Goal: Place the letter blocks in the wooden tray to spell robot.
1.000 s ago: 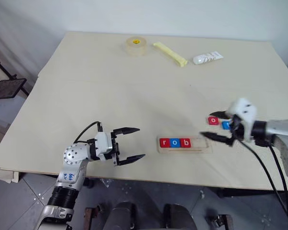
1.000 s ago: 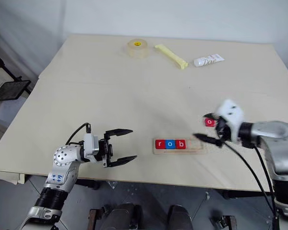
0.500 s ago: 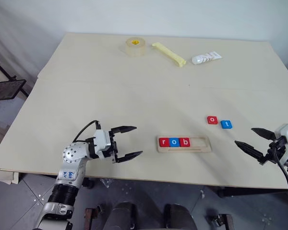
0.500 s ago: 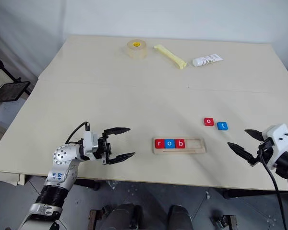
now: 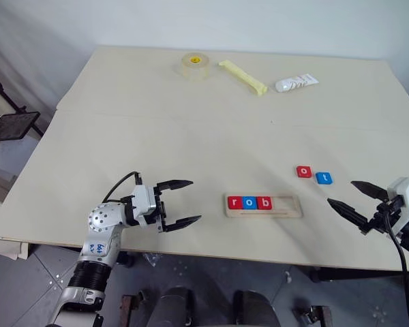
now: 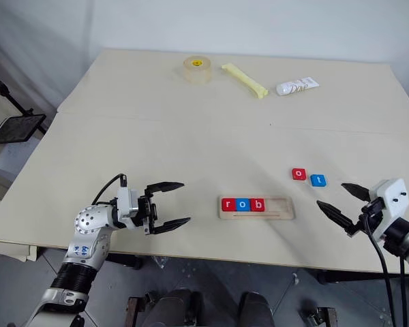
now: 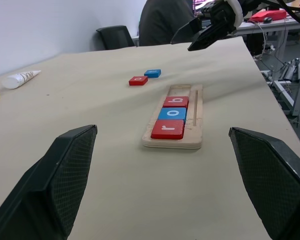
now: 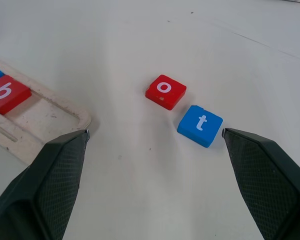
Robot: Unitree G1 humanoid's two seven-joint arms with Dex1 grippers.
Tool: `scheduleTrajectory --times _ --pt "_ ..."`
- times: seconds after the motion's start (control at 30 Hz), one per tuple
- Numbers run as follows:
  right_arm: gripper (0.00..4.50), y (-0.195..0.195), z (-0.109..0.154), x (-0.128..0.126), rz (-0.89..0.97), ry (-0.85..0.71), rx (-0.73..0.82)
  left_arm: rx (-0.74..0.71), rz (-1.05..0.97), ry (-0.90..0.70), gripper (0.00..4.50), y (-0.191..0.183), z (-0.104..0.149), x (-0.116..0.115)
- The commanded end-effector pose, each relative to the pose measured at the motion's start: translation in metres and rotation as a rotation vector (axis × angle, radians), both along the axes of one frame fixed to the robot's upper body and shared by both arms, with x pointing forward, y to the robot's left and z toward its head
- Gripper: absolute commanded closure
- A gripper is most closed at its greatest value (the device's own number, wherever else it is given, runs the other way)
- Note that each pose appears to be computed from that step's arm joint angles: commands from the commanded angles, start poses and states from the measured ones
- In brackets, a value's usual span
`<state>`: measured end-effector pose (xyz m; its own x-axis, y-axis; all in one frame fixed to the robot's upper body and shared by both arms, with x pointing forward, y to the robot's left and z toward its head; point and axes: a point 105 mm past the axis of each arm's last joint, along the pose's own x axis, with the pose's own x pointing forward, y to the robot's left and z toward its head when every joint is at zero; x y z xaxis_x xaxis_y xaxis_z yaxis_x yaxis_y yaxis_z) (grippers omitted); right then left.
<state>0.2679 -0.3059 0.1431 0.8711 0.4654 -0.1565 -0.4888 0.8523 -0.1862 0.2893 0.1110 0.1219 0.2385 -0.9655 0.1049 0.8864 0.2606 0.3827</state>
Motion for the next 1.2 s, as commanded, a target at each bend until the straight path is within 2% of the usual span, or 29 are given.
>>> scheduleTrajectory --times 0.03,0.17,0.23,0.57,0.67,0.9,1.1,1.2 --pt "0.04 0.001 0.015 -0.001 0.005 -0.040 -0.015 -0.026 -0.002 -0.044 0.00 0.000 0.010 0.000" --pt "0.04 0.003 0.018 0.001 -0.003 -0.038 -0.010 -0.027 -0.003 -0.046 0.00 -0.001 0.010 0.000" --pt "0.04 0.011 0.019 0.012 -0.047 0.011 0.014 -0.031 0.000 -0.050 0.00 -0.001 0.011 0.002" --pt "0.04 0.048 0.021 0.057 -0.173 0.061 0.066 -0.046 -0.004 -0.056 0.00 -0.006 0.010 0.000" --pt "0.04 0.045 0.005 0.075 -0.232 0.110 0.057 -0.051 -0.001 -0.055 0.00 -0.007 0.008 -0.002" --pt "0.04 0.042 -0.012 0.092 -0.248 0.143 0.038 -0.058 0.011 -0.058 0.00 -0.007 0.007 -0.008" --pt "0.04 0.046 -0.013 0.099 -0.243 0.152 0.040 -0.059 0.028 -0.059 0.00 -0.006 0.006 -0.010" --pt "0.64 0.044 -0.017 0.100 -0.257 0.178 0.033 -0.062 0.034 -0.059 0.00 -0.006 0.005 -0.012"
